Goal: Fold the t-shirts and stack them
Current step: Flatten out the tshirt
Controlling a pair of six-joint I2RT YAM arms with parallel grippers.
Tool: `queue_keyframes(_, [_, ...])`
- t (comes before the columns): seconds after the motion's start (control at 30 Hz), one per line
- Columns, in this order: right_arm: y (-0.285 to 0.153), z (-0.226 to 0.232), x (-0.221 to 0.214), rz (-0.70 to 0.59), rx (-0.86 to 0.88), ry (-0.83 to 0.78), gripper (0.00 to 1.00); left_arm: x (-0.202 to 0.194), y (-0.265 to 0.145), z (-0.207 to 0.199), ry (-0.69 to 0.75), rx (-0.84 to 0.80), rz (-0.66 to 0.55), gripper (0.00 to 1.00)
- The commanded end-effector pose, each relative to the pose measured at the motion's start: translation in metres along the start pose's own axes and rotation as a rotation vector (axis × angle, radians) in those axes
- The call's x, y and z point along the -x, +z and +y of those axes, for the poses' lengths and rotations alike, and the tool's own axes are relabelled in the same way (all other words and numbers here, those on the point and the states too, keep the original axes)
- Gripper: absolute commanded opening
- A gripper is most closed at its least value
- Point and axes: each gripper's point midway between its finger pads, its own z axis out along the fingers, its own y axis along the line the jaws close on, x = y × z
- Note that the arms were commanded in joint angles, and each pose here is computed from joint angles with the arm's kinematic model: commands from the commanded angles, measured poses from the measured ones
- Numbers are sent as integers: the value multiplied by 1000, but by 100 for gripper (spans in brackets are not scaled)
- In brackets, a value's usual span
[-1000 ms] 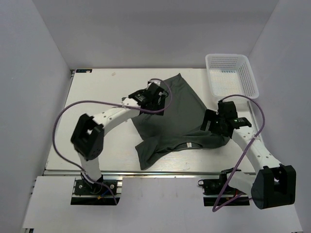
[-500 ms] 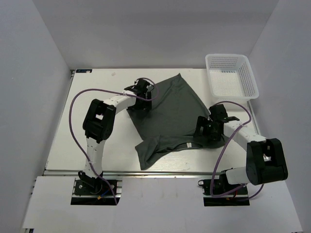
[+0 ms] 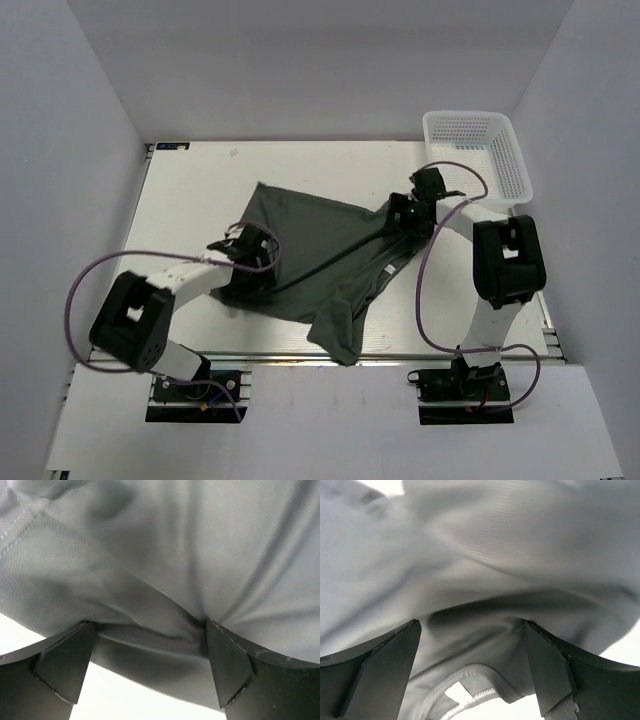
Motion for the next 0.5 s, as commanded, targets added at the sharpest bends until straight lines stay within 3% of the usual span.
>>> queue_keyframes(0.0, [9, 25, 42, -90, 54, -141, 89, -90, -26, 31, -31, 2, 284, 99])
queue_keyframes(0.2, [-32, 59, 75, -174, 108, -235, 89, -32, -78, 10, -49, -196, 5, 99])
queue_keyframes(0.33, [-52, 75, 32, -130, 185, -233, 89, 11, -95, 5, -43, -191, -145, 99])
queue_keyframes(0.47, [-61, 78, -48, -8, 260, -207, 86, 52, -92, 0, -46, -128, -226, 99])
